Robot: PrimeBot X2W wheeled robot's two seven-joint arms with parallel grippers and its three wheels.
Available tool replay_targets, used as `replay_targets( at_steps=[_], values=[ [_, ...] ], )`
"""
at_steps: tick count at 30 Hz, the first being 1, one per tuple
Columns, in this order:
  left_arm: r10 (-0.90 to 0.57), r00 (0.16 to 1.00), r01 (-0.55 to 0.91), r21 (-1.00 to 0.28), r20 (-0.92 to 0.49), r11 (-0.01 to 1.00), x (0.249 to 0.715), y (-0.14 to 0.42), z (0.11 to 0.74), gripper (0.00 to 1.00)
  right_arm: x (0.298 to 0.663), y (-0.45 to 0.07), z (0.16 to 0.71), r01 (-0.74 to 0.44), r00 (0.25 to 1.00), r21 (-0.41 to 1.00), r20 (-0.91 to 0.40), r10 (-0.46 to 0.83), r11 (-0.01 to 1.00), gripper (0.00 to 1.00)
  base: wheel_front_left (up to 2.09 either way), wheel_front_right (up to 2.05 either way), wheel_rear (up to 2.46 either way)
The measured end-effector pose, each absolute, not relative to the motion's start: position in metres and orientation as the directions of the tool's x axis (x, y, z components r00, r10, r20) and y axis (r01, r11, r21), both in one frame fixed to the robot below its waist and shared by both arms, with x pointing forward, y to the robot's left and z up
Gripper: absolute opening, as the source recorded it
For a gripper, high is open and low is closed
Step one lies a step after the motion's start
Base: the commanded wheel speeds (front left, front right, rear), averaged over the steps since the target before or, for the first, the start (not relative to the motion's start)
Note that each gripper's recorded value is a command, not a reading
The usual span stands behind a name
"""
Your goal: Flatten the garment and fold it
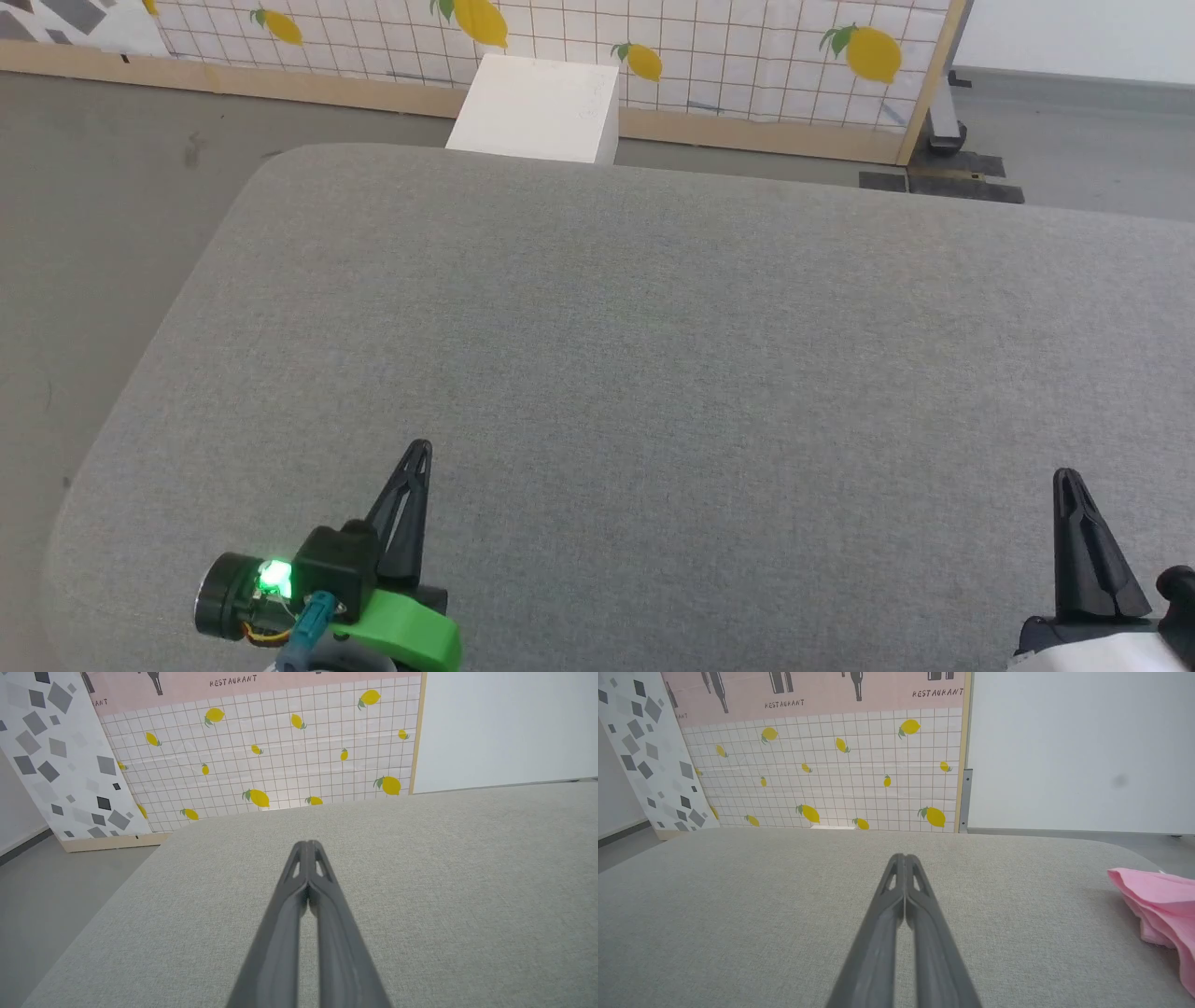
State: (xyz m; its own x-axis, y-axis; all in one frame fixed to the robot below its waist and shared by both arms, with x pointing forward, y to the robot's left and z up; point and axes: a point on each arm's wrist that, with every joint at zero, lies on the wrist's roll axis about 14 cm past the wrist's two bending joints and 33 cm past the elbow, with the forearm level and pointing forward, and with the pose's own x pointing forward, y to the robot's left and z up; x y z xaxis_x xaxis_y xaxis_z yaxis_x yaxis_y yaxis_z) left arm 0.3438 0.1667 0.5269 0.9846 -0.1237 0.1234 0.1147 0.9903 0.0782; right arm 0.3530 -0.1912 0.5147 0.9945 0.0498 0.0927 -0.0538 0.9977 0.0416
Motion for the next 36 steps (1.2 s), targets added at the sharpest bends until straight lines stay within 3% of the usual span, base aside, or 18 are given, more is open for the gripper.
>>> replay_targets(
  at_steps=[36],
  values=[
    [-0.088,0.993,0.082,0.069,0.081,0.994,0.3528,0.1702,0.5257,0.0,0.3569,-0.1812,0.5145,-0.079,0.996,0.018,0.051,0.078,0.997,0.0,0.0,0.0,0.0]
  ],
)
